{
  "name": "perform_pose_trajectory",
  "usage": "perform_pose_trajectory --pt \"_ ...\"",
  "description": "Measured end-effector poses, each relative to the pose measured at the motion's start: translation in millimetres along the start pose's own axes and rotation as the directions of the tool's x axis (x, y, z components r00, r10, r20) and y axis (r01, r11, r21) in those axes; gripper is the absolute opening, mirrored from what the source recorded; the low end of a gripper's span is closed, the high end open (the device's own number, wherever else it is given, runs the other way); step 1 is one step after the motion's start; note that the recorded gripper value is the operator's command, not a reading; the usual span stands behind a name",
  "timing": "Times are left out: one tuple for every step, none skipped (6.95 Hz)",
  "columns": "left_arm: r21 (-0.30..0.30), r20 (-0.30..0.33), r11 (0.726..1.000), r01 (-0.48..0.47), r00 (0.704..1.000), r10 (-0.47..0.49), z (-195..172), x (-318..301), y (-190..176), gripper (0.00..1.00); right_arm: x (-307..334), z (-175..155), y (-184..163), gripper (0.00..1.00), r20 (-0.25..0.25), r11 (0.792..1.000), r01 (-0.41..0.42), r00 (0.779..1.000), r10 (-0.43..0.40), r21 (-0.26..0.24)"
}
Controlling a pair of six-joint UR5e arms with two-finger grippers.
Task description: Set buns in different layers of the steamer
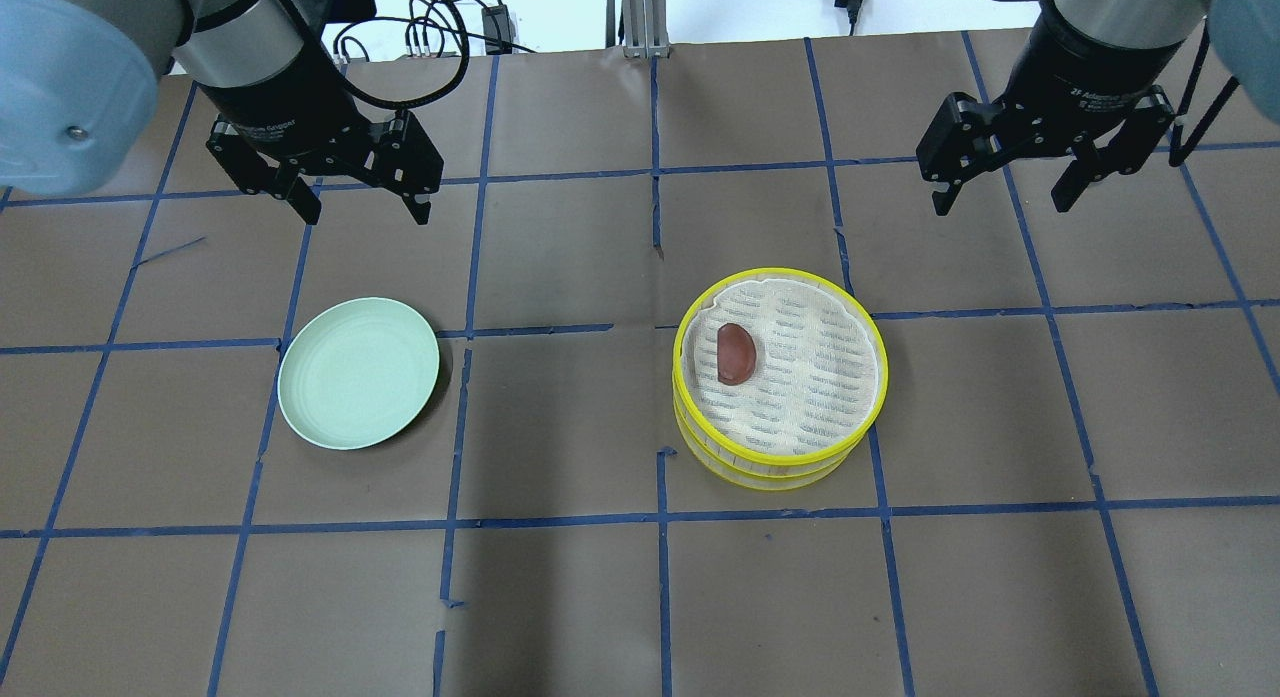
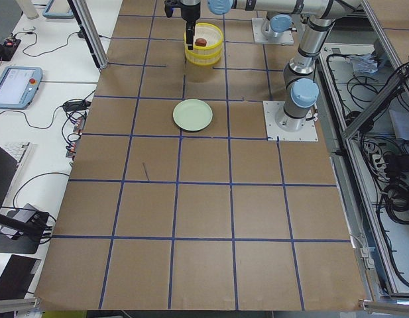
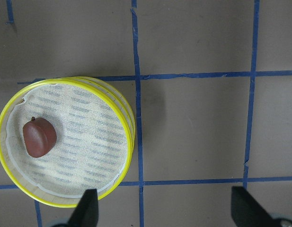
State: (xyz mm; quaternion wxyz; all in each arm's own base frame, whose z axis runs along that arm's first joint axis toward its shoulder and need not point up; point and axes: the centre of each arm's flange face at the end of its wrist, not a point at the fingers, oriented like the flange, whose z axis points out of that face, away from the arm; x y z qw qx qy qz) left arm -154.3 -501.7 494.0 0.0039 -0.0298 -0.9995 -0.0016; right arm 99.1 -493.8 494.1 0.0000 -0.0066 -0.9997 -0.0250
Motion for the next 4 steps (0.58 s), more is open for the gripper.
perform_pose_trajectory --pt "0.001 0.001 1.000 -0.001 1.000 0.001 -0.2 -0.1 0.0 0.97 -1.3 0.4 0.2 1.00 0.000 1.000 0.003 1.000 -0.003 0.000" --pt "0.002 0.001 1.000 -0.001 1.000 0.001 -0.4 -0.1 -0.2 0.97 -2.0 0.5 0.0 1.00 0.000 1.000 0.004 1.000 -0.004 0.001" --pt "0.004 -0.001 1.000 0.000 1.000 0.000 -0.7 -0.1 -0.4 0.97 -2.2 1.0 -0.4 1.00 0.000 1.000 0.005 1.000 -0.005 0.002" --pt "0.006 -0.003 1.000 0.001 1.000 -0.001 -0.9 0.0 -0.5 0.98 -2.3 2.4 -0.3 1.00 -0.001 1.000 0.005 1.000 -0.005 0.000"
